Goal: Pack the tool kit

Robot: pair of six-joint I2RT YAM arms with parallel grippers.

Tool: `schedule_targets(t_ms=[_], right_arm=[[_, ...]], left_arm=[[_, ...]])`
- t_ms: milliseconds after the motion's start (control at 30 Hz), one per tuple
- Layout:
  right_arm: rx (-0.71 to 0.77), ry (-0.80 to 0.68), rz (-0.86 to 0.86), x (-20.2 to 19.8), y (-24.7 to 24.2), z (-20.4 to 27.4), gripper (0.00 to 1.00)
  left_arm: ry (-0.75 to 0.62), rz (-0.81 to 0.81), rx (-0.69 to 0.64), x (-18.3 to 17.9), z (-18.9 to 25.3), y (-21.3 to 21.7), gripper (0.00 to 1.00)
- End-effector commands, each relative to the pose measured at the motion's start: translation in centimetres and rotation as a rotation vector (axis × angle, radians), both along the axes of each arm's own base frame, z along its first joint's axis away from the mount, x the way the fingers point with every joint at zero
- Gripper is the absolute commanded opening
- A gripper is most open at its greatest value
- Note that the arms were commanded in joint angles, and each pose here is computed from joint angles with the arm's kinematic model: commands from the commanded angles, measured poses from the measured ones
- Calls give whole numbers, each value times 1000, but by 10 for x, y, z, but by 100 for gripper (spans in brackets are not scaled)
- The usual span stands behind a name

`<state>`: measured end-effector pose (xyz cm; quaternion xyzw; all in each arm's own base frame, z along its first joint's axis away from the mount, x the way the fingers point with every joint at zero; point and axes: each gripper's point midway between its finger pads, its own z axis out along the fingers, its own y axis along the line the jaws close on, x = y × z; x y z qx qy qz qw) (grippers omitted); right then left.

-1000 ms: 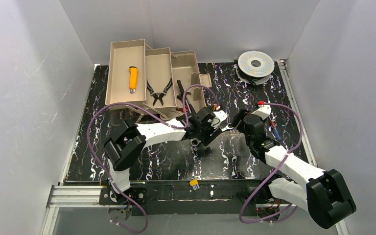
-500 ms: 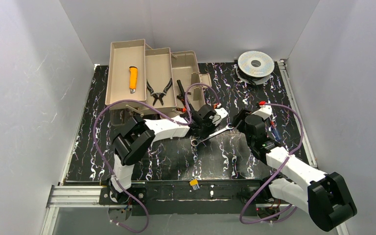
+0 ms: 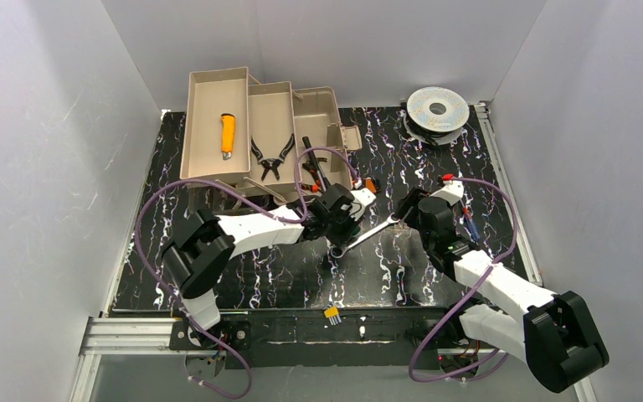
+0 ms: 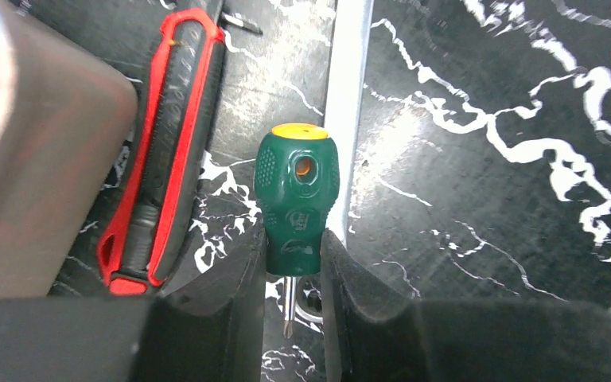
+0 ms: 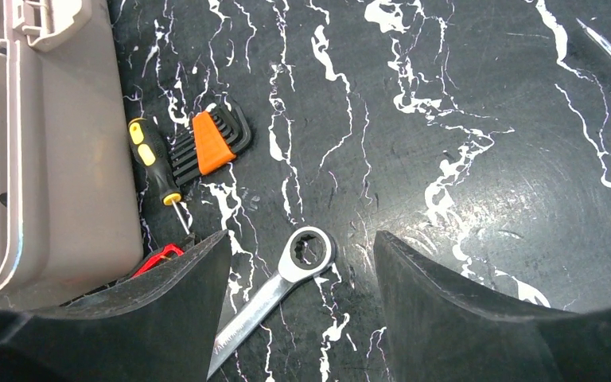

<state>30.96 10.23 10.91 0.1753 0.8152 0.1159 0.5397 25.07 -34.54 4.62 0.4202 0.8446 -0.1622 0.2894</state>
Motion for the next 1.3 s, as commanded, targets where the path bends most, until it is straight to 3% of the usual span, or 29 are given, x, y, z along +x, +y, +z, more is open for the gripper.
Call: schedule_targets(t_ms=[0, 400, 467, 667, 833, 1033, 1267], right_arm=[[32, -34, 0, 8, 4, 9, 73], [21, -15, -3, 9, 4, 7, 73], [23, -14, -4, 8, 4, 6, 73], [38, -12, 11, 7, 8, 6, 73], [45, -8, 19, 7, 10, 4, 73], [52, -7, 21, 7, 10, 4, 73], [73, 9, 46, 6, 17, 1, 73]], left_arm=[[-71, 40, -97, 3, 59, 1, 0], [-240, 218, -254, 36, 175, 25, 0], [-268, 296, -271, 52, 197, 40, 0], [-405, 735, -312, 121, 260, 135, 0], [-483, 981, -203, 156, 291, 204, 0], [-641, 1168, 13, 158, 302, 283, 0], [-695, 1252, 192, 150, 284, 313, 0]])
